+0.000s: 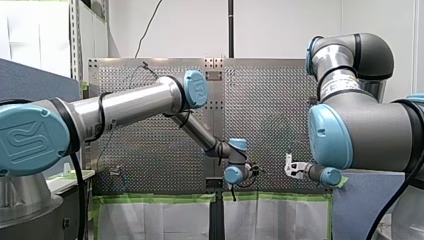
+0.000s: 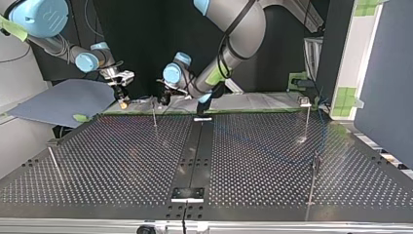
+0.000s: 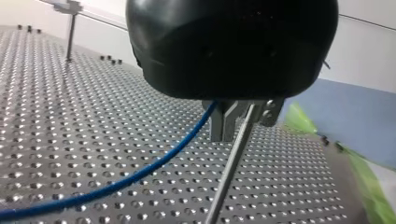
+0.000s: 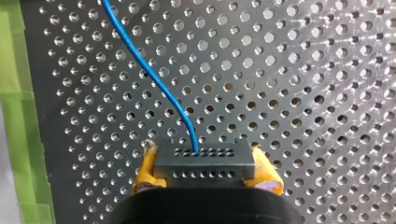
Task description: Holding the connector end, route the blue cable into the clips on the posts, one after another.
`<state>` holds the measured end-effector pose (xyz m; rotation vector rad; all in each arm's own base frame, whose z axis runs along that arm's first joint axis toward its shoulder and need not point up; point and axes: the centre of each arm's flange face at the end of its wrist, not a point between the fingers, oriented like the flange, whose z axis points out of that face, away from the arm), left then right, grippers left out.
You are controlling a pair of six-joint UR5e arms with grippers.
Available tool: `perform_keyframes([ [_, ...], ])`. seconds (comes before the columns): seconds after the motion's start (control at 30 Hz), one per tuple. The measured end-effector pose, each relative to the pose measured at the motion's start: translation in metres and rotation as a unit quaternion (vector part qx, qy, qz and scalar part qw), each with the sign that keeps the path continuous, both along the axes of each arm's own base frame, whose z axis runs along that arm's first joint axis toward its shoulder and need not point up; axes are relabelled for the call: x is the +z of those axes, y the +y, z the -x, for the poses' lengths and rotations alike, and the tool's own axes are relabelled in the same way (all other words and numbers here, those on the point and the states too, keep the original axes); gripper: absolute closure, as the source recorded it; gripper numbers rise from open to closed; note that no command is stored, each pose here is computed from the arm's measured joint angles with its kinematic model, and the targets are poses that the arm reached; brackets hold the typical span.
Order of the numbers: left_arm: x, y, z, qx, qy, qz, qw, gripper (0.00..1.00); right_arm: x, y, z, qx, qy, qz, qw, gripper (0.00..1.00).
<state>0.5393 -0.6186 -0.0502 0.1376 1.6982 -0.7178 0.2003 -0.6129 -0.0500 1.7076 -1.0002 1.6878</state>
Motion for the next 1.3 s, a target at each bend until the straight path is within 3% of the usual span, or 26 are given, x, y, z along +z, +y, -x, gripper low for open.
perform_keyframes([
  [0.17, -0.003, 0.004, -0.007, -0.004, 0.01, 0.014, 0.9998, 1.0, 0.002, -0.003, -0.001, 0.0, -0.002, 0.002, 1.0, 1.0],
  [0.5, -0.023, 0.009, -0.018, -0.003, 0.026, 0.011, 0.9996, 1.0, 0.004, -0.007, -0.002, 0.0, -0.007, 0.005, 1.0, 1.0],
  [0.93, -0.02, 0.026, -0.037, 0.035, 0.004, -0.008, 0.9994, 1.0, 0.01, -0.016, -0.004, -0.001, -0.016, 0.01, 0.9998, 1.0],
  [1.3, -0.011, 0.024, -0.046, 0.043, -0.01, -0.002, 0.999, 1.0, 0.015, -0.025, -0.005, -0.001, -0.032, 0.015, 0.9994, 1.0],
])
